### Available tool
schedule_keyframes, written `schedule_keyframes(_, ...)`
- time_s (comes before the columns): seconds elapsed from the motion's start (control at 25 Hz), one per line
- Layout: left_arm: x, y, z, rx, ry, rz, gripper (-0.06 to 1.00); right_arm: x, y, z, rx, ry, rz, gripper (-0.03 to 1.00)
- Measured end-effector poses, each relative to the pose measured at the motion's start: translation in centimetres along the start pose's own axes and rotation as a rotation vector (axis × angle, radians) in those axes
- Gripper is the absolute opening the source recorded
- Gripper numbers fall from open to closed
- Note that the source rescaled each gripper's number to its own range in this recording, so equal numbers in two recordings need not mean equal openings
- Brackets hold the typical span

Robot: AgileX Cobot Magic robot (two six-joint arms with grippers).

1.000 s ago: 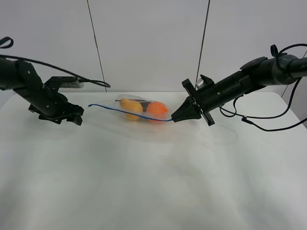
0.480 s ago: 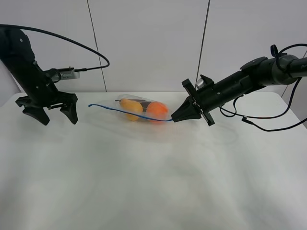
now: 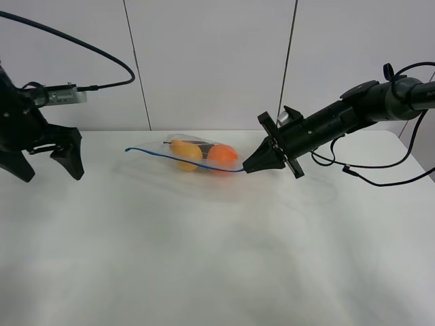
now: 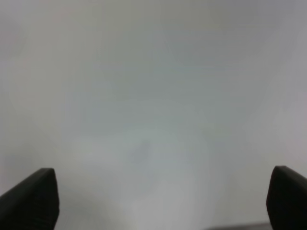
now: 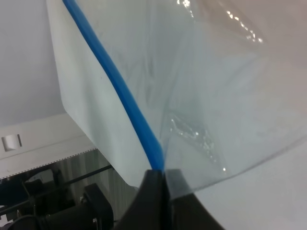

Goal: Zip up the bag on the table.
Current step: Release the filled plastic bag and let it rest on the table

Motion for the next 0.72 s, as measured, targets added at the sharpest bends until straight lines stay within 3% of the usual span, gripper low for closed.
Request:
schedule_keyframes(0.24, 0.2, 3.1, -8.3, -0.062, -0.006, -0.004, 1.00, 0.0, 0.0, 0.0, 0.000, 0.000, 0.000, 0.00)
schedule_keyframes(0.48, 0.8, 2.5, -16.8, -0.103, -0.010, -0.006, 1.00, 0.0, 0.0, 0.0, 0.000, 0.000, 0.000, 0.00)
schedule_keyframes(0.72, 1.2, 1.2, -21.6, -0.314, -0.019, -0.017, 1.00, 0.0, 0.0, 0.0, 0.000, 0.000, 0.000, 0.00)
Point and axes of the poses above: a point on each arm's last joint axis where the gripper is mounted, y pointing back along that axis away from the gripper, x along the wrist's bending axis when the last joint is at zero, z = x × y, the point moved 4 cm from there along -y, pointing out along that axis toward the gripper, and after that the axes turned 6 degrees about y, right-handed, at the moved point
